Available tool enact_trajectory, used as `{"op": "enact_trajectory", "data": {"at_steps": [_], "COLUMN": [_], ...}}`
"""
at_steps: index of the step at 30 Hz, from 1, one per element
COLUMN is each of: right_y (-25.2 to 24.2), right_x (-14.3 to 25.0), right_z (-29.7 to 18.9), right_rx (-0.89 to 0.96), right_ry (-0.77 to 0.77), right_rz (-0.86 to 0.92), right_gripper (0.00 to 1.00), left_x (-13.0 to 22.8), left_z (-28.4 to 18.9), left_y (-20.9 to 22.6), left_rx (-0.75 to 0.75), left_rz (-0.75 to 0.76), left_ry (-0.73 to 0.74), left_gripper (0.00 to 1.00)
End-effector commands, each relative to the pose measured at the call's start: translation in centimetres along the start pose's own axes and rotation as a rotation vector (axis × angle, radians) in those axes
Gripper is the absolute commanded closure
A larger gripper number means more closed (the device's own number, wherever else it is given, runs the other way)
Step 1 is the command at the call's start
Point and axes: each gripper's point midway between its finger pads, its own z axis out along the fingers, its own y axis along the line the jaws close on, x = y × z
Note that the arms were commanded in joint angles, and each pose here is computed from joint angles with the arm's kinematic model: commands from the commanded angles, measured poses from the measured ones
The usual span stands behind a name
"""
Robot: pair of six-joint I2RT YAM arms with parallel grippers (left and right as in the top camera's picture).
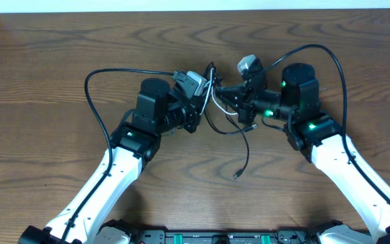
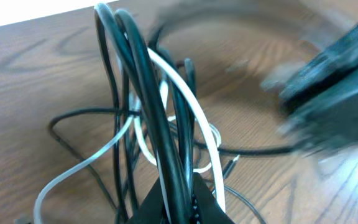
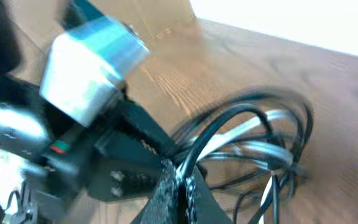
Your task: Untangle cables
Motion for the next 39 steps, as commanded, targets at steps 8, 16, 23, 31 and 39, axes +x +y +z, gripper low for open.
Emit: {"op": "enact_trajectory", "data": {"at_steps": [8, 16, 23, 31, 39], "right_y": [5.3, 0.5, -6.4, -9.3, -9.1], "right_x": [-5.2, -1.5, 0.6, 4.1, 4.5], "right_z": [-2.7, -1.6, -3.5, -5.2, -5.2], "right_rx": [-0.285, -0.059, 0.273, 0.448, 0.444], "right_ry": [-0.178, -0.040, 0.009, 0.114, 0.126], "right_rz": [-0.272, -0.081, 0.138, 0.248, 0.258], "right_gripper": [0.99, 0.99, 0.99, 0.64, 0.58], "left_x": [1.0, 1.1, 1.5, 1.4, 0.1], "left_z": [-0.2, -0.3, -0.5, -0.5, -0.4], "left_y": [1.6, 2.1, 3.4, 3.4, 3.1], "left_rx": [-0.095, -0.123, -0.201, -0.200, -0.185], "left_rz": [0.000, -0.002, -0.005, -0.004, -0.011], "left_ry": [0.039, 0.043, 0.057, 0.054, 0.000], "left_gripper": [0.92, 0.92, 0.92, 0.92, 0.92]}}
